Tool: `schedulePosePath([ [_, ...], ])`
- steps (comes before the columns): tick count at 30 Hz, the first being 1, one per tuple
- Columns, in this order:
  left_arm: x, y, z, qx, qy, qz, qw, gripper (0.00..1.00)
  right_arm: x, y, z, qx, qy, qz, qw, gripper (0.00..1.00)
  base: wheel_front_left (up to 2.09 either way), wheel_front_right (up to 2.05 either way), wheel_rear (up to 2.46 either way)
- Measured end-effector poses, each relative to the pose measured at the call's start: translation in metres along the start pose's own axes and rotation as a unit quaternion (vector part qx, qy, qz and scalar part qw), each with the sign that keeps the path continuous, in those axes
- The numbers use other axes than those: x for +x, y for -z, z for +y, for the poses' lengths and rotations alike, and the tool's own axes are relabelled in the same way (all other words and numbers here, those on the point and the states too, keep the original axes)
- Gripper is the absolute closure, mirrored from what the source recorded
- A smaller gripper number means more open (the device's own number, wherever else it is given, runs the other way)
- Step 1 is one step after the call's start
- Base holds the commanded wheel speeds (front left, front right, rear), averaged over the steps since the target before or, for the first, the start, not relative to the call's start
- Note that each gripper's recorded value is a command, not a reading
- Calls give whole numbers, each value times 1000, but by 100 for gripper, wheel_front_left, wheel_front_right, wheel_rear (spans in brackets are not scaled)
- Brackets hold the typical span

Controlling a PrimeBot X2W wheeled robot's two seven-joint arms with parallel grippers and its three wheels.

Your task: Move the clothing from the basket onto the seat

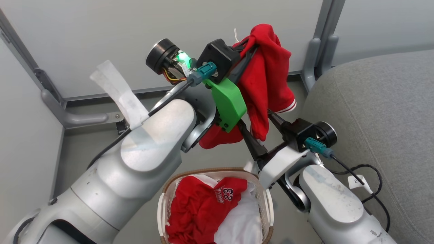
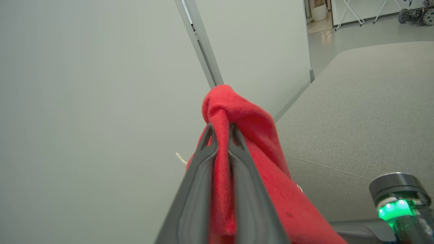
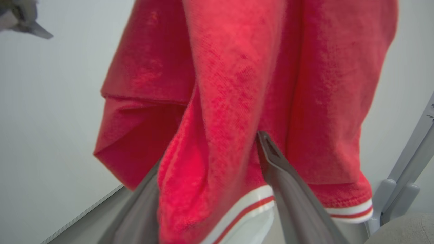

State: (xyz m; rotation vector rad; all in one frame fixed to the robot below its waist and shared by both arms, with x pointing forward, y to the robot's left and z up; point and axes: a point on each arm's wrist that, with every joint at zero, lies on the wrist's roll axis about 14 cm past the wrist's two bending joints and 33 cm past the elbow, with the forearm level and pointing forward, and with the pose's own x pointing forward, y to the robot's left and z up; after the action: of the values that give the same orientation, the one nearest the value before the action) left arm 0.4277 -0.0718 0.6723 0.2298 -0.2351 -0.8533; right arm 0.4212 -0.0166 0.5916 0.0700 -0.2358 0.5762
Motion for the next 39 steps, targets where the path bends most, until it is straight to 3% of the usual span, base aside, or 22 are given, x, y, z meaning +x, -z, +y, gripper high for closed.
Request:
schedulePosePath([
  [1, -1, -1, 0, 0, -1, -1, 1000, 100, 2, 1, 0, -1, -1, 2, 1000, 0, 0, 0, 0],
  [2, -1, -1, 0, 0, -1, -2, 1000, 100, 3, 1, 0, -1, -2, 3, 1000, 25, 0, 0, 0],
  [3, -2, -1, 1, -3, -1, -2, 1000, 100, 4, 4, -1, -1, -2, 7, 1000, 62, 0, 0, 0],
  [4, -4, 0, 2, -5, -2, -1, 1000, 100, 5, 5, -2, 0, -2, 9, 1000, 85, 0, 0, 0],
  [5, -5, 2, 3, -8, -5, 0, 1000, 100, 6, 4, -2, 1, -1, 9, 1000, 100, 0, 0, 0],
  [10, -15, 25, 19, -30, -32, 22, 999, 100, 9, 1, -9, 0, 6, 3, 1000, 100, 0, 0, 0],
  [13, -21, 39, 26, -48, -46, 28, 997, 41, 10, -3, -14, -1, 12, -4, 1000, 100, 0, 0, 0],
  [14, -23, 45, 27, -58, -50, 29, 997, 3, 10, -4, -16, -3, 14, -5, 1000, 100, 0, 0, 0],
  [26, -45, 95, 29, -145, -93, 37, 984, 0, 14, -15, -46, -18, 51, -22, 998, 100, 0, 0, 0],
  [39, -76, 136, 0, -190, -94, 62, 975, 0, 11, -20, -76, -57, 90, -20, 994, 100, 0, 0, 0],
])
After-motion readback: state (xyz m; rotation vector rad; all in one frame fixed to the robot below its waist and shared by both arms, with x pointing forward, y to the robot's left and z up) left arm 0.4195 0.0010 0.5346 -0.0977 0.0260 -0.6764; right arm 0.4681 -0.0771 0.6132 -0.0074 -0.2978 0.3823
